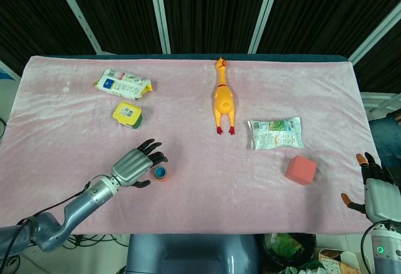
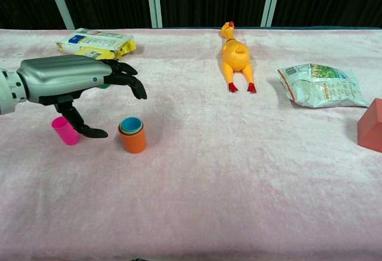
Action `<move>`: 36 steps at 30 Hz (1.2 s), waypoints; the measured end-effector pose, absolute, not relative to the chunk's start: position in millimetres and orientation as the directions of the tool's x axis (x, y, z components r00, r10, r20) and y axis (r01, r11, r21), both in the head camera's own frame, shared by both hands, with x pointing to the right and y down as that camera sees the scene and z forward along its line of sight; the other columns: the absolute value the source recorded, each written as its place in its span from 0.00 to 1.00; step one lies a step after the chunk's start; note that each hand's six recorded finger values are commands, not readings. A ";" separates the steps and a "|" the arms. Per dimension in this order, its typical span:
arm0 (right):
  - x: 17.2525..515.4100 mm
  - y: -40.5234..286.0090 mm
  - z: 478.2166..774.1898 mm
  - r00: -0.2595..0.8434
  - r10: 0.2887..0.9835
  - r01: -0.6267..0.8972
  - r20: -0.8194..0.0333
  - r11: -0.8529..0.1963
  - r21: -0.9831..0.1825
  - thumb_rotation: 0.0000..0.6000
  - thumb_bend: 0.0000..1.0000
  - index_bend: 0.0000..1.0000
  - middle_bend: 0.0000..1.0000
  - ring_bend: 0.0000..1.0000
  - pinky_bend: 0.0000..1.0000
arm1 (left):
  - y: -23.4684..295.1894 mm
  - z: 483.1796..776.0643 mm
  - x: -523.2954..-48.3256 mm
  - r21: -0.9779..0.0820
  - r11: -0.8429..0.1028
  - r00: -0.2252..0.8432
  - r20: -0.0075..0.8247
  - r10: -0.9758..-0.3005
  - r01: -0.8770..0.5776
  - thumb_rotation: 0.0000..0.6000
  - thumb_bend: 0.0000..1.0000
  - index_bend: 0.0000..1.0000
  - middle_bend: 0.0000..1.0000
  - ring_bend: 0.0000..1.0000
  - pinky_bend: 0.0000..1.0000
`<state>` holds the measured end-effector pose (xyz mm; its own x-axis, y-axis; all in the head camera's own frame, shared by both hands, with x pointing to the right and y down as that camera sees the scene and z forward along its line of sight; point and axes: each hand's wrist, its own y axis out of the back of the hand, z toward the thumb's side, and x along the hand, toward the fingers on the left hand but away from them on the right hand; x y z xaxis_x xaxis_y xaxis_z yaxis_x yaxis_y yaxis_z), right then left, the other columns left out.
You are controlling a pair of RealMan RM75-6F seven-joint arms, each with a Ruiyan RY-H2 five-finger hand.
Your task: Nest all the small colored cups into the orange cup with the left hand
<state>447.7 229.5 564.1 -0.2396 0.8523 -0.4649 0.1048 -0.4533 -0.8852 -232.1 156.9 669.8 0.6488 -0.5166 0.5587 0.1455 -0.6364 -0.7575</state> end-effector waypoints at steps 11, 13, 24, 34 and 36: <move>446.5 230.0 564.9 -0.239 0.851 0.107 -0.469 -0.457 -0.883 1.00 0.14 0.00 0.02 0.11 0.16 | 141.2 636.0 -281.9 -0.822 -0.556 0.558 0.521 -0.646 0.123 1.00 0.21 0.26 0.33 0.00 0.00; 446.1 230.0 565.0 -0.238 0.850 0.106 -0.469 -0.457 -0.883 1.00 0.14 0.00 0.02 0.11 0.16 | 145.0 641.1 -294.1 -0.808 -0.571 0.529 0.551 -0.646 0.144 1.00 0.21 0.26 0.33 0.00 0.00; 446.4 230.6 564.8 -0.242 0.849 0.110 -0.470 -0.457 -0.883 1.00 0.14 0.00 0.02 0.11 0.16 | 160.4 665.5 -320.9 -0.749 -0.636 0.469 0.636 -0.612 0.187 1.00 0.22 0.28 0.33 0.00 0.00; 447.7 230.7 563.9 -0.248 0.847 0.117 -0.470 -0.455 -0.883 1.00 0.14 0.00 0.02 0.11 0.16 | 167.8 688.6 -316.9 -0.715 -0.664 0.463 0.675 -0.575 0.219 1.00 0.28 0.34 0.40 0.00 0.00; 447.8 230.6 564.0 -0.249 0.847 0.118 -0.470 -0.455 -0.882 1.00 0.14 0.00 0.02 0.11 0.16 | 167.4 691.9 -316.4 -0.715 -0.663 0.460 0.676 -0.576 0.221 1.00 0.29 0.36 0.41 0.00 0.00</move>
